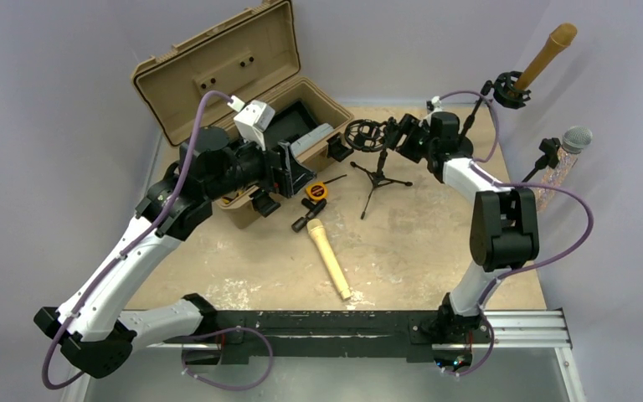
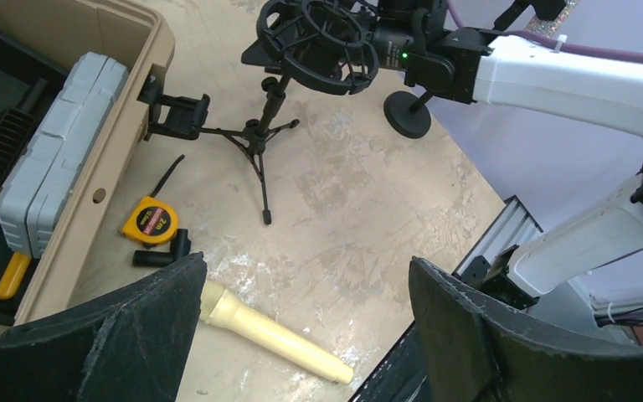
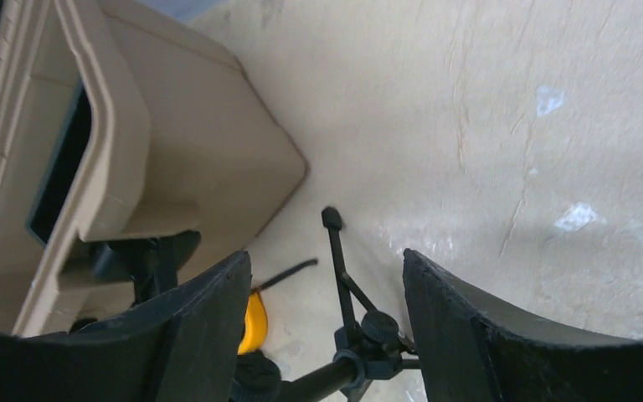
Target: Remove the microphone from the stand
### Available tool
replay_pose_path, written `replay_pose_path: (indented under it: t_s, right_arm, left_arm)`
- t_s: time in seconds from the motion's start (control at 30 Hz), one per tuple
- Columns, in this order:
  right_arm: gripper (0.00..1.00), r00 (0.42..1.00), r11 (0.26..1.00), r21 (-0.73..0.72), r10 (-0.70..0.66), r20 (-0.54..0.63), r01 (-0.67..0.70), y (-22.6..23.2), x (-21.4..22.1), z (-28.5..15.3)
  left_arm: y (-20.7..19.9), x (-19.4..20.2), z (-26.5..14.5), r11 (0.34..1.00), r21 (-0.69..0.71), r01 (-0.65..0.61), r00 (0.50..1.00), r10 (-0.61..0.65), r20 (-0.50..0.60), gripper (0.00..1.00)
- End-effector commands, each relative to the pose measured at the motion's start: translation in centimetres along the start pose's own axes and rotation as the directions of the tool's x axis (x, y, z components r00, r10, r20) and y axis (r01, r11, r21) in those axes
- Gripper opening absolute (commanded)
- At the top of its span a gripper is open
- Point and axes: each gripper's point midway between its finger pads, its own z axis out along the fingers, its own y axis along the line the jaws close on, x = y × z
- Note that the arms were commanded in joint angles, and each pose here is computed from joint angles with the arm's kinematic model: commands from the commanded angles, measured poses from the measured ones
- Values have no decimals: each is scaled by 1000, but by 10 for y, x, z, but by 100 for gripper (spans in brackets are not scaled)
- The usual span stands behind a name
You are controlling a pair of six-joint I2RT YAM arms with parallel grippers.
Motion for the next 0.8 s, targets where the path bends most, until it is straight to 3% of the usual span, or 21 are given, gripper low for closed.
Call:
replay_pose_path:
  t_s: [0.0, 0.13, 0.4, 0.77]
  right_arm:
    - [64, 994, 997, -70, -30, -109, 22, 10, 14, 0]
    - [58, 992, 998, -69, -20, -124, 11, 13, 17, -4]
    - [60, 985, 999, -50, -15, -174, 6, 14, 18, -9]
    - [62, 980, 995, 1, -101, -170, 102, 19, -20, -16]
  left_arm:
    - [-6, -13, -6, 997, 4, -72, 996, 72, 60, 88]
    - [-8, -13, -8, 997, 6, -81, 995, 80, 63, 88]
    - [-7, -11, -5, 996, 7, -85, 995, 84, 59, 88]
    - [-12, -9, -6, 996, 25, -87, 995, 86, 58, 88]
